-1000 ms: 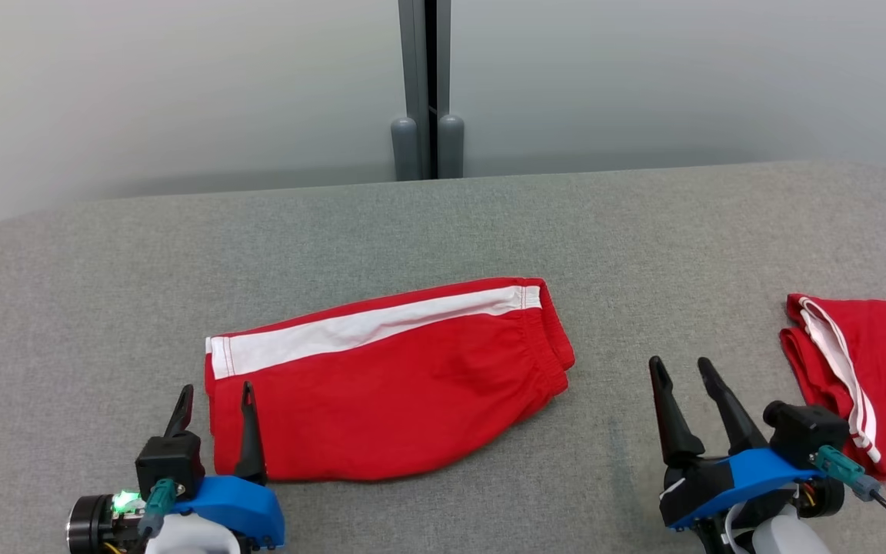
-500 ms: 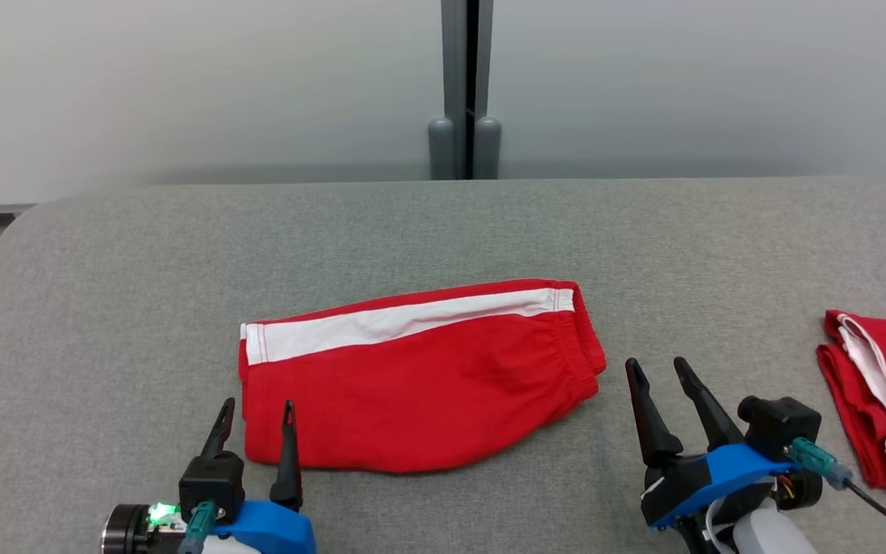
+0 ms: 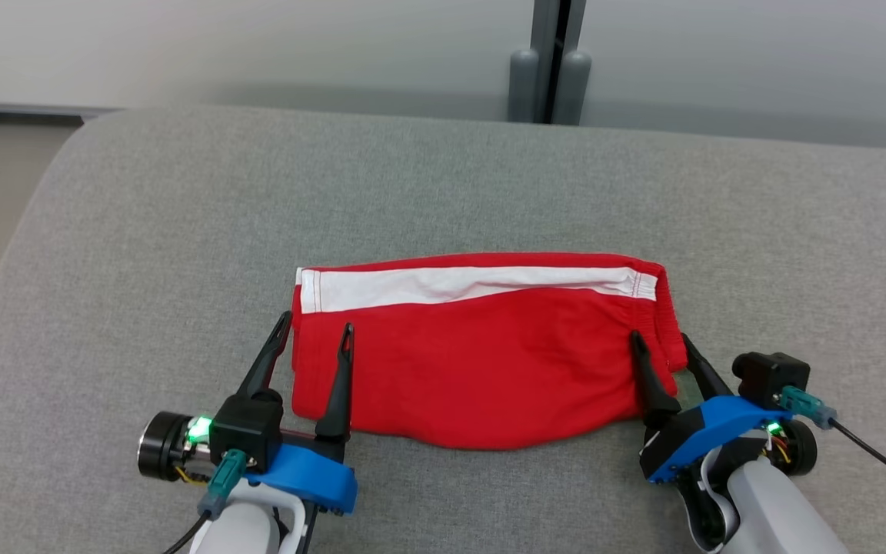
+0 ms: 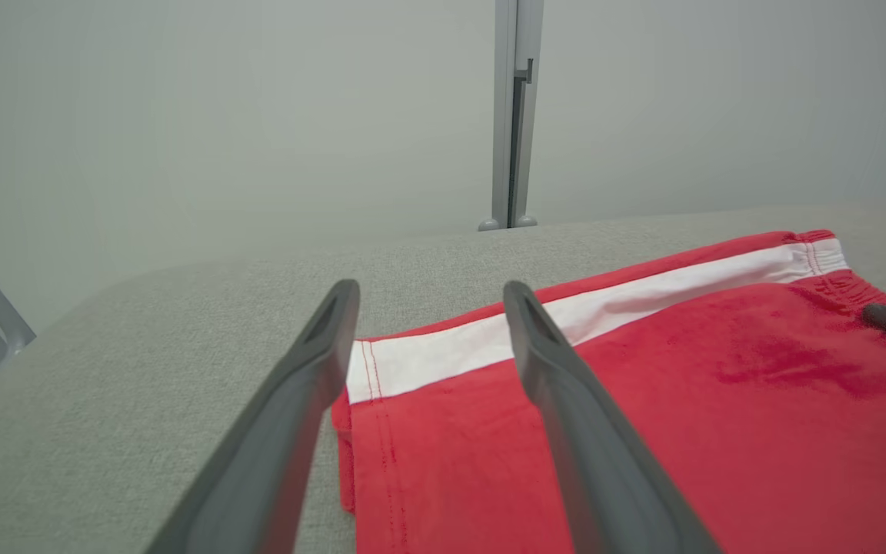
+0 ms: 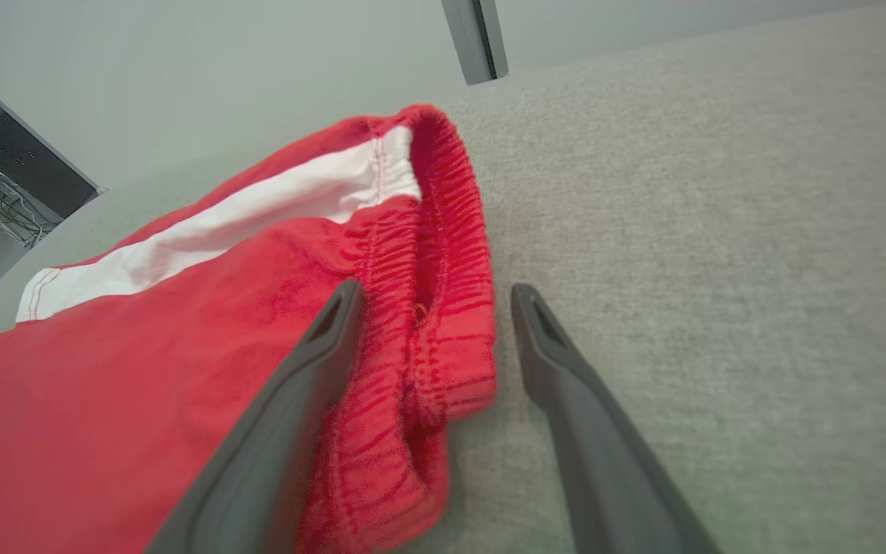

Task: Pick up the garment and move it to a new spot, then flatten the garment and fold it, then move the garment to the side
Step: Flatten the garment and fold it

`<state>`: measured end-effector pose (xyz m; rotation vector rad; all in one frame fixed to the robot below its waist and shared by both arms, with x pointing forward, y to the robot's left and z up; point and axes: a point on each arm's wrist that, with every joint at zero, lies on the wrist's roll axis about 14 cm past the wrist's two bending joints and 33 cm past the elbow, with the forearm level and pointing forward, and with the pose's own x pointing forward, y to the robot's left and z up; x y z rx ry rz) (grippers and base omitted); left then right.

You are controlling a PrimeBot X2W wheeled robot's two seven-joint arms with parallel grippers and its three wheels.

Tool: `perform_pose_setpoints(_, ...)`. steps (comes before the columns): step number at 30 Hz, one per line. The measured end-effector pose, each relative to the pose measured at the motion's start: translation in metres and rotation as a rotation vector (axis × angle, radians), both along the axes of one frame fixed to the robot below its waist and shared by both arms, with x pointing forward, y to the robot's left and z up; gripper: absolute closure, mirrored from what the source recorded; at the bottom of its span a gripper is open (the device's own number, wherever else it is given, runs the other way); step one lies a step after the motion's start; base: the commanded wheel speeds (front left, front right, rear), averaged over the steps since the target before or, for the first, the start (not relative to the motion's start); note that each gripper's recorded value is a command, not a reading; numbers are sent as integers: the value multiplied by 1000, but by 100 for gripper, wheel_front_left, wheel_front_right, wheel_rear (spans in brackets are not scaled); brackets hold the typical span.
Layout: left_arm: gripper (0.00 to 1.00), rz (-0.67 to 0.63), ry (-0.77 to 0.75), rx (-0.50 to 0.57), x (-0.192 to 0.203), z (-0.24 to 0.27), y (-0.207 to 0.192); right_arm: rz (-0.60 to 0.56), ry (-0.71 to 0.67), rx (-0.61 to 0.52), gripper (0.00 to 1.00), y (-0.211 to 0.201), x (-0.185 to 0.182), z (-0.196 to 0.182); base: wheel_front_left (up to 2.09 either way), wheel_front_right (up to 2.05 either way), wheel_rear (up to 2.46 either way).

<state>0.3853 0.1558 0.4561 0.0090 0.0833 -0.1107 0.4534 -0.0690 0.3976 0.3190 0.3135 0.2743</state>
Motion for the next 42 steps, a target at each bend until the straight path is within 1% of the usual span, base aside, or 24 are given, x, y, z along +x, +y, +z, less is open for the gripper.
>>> perform_pose_setpoints(5,0,-20,3,-1,11,-2,-5,32,22,3,0,11,5,-10,0,0,0)
perform_pose_setpoints(11,0,-30,23,-15,15,-9,-12,29,46,-18,0,5,2,-17,0,0,0)
perform_pose_setpoints(13,0,-29,27,-14,16,-11,-12,46,62,-30,0,8,-1,-22,0,0,0)
perform_pose_setpoints(14,0,-29,27,-16,16,-11,-12,55,71,-35,7,10,-2,-25,0,0,0)
perform_pose_setpoints(15,0,-29,27,-17,16,-11,-13,60,78,-35,27,11,-3,-26,0,0,0)
perform_pose_setpoints(16,0,-29,27,-18,16,-11,-13,66,85,-39,56,12,-4,-28,0,0,0)
perform_pose_setpoints(17,0,-28,26,-21,16,-10,-13,73,91,-43,76,13,-5,-30,0,0,0)
perform_pose_setpoints(18,0,-26,23,-23,17,-9,-12,78,97,-47,100,13,-5,-31,0,0,0)
perform_pose_setpoints(23,0,-25,17,-30,22,-8,-13,91,111,-53,100,16,-3,-34,0,0,0)
perform_pose_setpoints(29,0,-31,0,-42,27,-3,-17,27,79,-20,100,4,7,-21,0,0,0)
perform_pose_setpoints(37,0,-74,-16,-54,34,1,-35,-129,28,-20,100,-48,10,-7,0,0,0)
perform_pose_setpoints(42,0,-107,-10,-58,37,-1,-47,-204,1,-29,100,-75,6,1,0,0,0)
